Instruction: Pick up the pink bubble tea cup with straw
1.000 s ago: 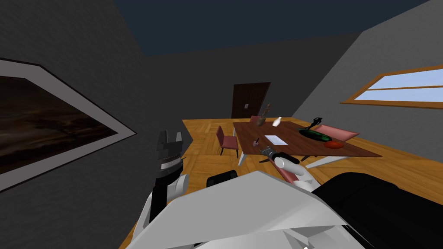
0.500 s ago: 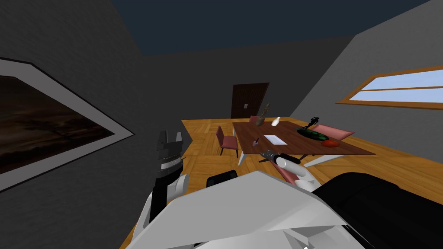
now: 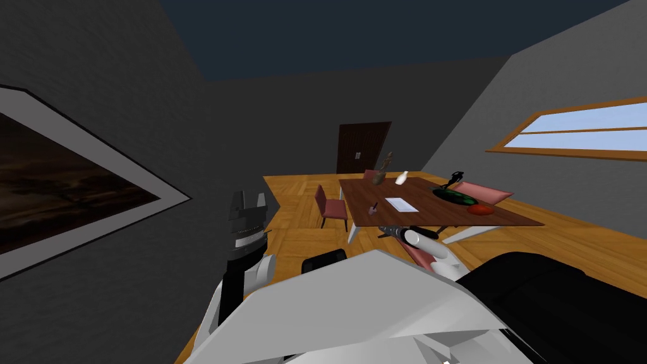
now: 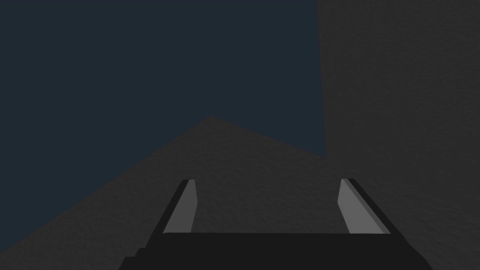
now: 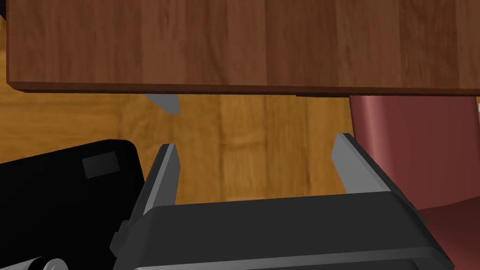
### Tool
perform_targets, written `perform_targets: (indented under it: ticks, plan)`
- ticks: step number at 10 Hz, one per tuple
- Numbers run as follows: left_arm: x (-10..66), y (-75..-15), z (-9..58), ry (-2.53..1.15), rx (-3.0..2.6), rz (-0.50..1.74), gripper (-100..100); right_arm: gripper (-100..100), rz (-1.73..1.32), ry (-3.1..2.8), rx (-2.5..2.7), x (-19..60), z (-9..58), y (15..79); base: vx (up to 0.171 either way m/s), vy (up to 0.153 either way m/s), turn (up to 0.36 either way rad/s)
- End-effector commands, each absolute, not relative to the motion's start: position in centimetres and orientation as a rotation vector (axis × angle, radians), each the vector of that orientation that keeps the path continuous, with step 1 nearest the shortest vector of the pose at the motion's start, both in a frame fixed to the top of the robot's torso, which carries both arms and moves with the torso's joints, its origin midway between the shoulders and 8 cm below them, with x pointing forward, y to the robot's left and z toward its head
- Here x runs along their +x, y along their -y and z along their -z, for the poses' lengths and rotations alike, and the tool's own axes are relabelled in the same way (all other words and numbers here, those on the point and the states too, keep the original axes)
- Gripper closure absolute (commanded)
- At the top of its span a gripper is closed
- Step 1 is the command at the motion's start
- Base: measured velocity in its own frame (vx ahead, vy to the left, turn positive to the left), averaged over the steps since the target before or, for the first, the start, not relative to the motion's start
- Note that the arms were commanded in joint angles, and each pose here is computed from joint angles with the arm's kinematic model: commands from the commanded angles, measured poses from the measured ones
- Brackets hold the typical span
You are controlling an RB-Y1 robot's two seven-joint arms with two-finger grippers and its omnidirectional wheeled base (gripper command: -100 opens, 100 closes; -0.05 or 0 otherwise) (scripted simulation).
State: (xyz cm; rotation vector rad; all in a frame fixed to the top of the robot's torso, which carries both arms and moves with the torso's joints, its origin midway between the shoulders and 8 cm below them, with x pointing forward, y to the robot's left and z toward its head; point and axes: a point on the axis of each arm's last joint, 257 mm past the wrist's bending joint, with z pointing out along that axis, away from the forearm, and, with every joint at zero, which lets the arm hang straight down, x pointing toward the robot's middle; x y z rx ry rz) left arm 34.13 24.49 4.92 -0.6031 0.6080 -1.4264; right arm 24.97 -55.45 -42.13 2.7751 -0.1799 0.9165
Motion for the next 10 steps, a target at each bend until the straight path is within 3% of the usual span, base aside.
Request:
perform_targets:
  ticks: [1,5,9,10]
  plan:
    - [34.1,-24.5,-4.9,-0.608,-0.603,1.426,0,-100,-0.892,0.279,2.835,24.4,43.1,55.1,0.074,-0.016,-0.011]
    - [34.1,-24.5,-4.9,-0.608,-0.603,1.426,0,-100,-0.879,0.448,2.91,24.7,43.4,54.8,0.105,-0.052,0.01]
    - [34.1,-24.5,-4.9,-0.608,-0.603,1.426,0,-100,-0.929,0.486,2.909,26.6,41.9,55.2,0.2,-0.095,0.061]
    - [34.1,-24.5,-4.9,-0.608,-0.603,1.426,0,0,-0.932,0.488,2.908,26.7,41.8,55.2,0.021,-0.01,0.002]
